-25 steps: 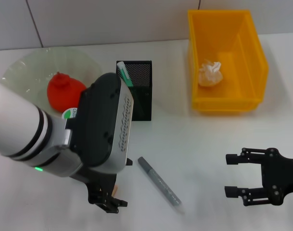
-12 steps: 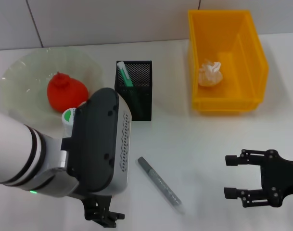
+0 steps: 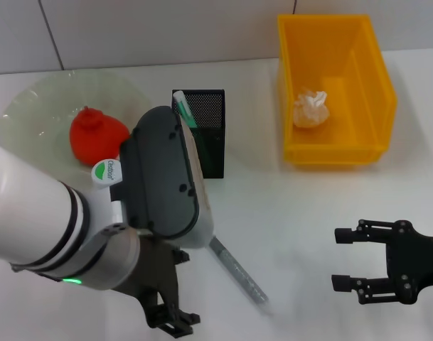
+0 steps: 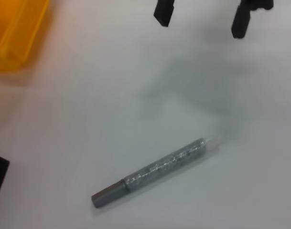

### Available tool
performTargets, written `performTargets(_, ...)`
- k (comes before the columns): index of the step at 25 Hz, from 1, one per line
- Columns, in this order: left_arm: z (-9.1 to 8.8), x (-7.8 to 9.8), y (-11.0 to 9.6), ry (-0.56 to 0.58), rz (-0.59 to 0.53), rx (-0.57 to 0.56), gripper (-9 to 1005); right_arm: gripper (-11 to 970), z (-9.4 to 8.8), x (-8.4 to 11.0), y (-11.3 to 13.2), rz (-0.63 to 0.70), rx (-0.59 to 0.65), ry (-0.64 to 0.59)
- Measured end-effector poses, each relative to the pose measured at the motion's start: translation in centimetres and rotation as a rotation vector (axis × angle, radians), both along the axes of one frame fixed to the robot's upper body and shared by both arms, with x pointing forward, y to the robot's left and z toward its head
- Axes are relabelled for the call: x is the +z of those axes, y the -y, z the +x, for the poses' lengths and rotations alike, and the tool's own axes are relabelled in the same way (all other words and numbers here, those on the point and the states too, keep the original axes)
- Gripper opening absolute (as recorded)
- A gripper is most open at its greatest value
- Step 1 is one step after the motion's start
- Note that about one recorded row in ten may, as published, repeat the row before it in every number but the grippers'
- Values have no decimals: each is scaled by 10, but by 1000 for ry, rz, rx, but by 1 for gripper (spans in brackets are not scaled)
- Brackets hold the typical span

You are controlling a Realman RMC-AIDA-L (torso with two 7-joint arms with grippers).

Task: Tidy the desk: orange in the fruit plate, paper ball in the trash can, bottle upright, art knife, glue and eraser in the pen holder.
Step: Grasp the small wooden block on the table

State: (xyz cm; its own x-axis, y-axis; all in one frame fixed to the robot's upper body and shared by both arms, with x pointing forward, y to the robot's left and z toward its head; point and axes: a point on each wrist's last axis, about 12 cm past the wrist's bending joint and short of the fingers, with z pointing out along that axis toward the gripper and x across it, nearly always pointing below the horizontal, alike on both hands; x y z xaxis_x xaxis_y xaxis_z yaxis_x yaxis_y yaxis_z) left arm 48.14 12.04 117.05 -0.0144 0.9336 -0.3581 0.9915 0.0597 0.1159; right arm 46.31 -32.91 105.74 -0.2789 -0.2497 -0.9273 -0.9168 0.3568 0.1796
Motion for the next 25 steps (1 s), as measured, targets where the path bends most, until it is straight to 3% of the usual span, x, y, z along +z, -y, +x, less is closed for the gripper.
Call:
performTargets(6,-2,-3,5,-72,-40,66,842,787,1,-2,0,-17,-6,-1)
performTargets(11,8,-7,5,-84,-78,195,842,787,2,-2,-1,-23,-1,9)
performTargets(25,17,-21,-4,-103,-44,254,841,787,5,-4,-3,-40,-1,7)
